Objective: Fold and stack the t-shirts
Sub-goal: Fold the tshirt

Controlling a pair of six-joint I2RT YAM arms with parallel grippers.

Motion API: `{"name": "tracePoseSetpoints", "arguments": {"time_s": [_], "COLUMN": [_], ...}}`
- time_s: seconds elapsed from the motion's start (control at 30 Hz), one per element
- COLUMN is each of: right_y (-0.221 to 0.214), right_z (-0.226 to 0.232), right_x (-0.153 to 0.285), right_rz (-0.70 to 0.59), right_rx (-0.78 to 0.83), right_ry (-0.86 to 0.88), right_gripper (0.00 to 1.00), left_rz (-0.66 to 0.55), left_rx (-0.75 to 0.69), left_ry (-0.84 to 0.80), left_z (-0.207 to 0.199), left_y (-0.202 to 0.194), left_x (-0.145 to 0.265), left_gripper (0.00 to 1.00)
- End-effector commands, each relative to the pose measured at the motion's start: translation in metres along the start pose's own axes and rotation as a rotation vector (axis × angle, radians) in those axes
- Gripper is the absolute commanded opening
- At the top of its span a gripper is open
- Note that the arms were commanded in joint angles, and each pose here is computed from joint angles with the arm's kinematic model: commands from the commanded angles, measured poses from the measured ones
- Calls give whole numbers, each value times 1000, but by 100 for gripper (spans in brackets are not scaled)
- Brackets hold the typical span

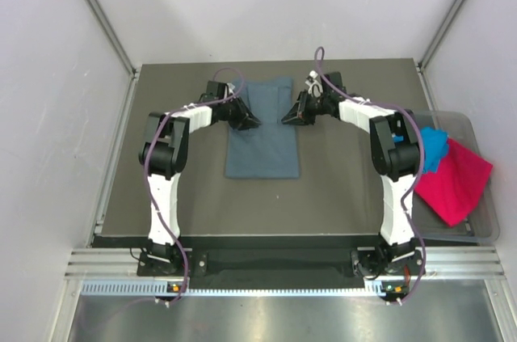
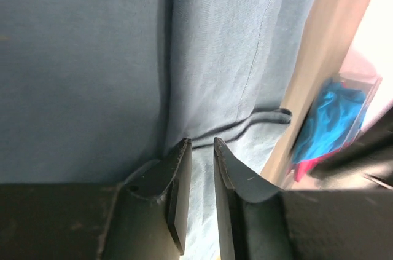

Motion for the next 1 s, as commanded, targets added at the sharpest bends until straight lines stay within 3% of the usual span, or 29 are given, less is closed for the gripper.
{"name": "tracePoseSetpoints", "arguments": {"time_s": [0.0, 0.2, 0.5, 0.63, 0.77, 0.97], "right_y": [1, 22, 51, 57, 57, 29], "right_z": [-12, -37, -54, -44, -21, -4], "right_x": [-20, -43, -29, -14, 12, 44], "right_rz": [26, 29, 2, -19, -51, -38], "right_rx": [-7, -13, -10, 10, 55, 63], "right_ry": [77, 42, -49, -80, -107, -111], "right_gripper": [14, 13, 13, 13, 18, 20], "left_rz": [-35, -67, -24, -42, -47, -105], "left_rx": [-101, -163, -78, -143, -206, -257], "left_ry": [54, 46, 89, 120, 272, 359], "left_z": [-21, -35, 19, 23, 29, 24], "left_y": [11, 8, 15, 25, 31, 40], "left_x": [32, 61, 51, 51, 57, 70], "left_gripper": [28, 30, 30, 31, 33, 34]}}
Point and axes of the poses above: each gripper's point midway between its finger pads, its own x axis back along the fingers, its own z axis along the line the jaws close on, y = z × x, the point moved 10 cm from there along x, back along the fingers, and after that the axes turned 7 degrees about -x, right-handed, at the moved point
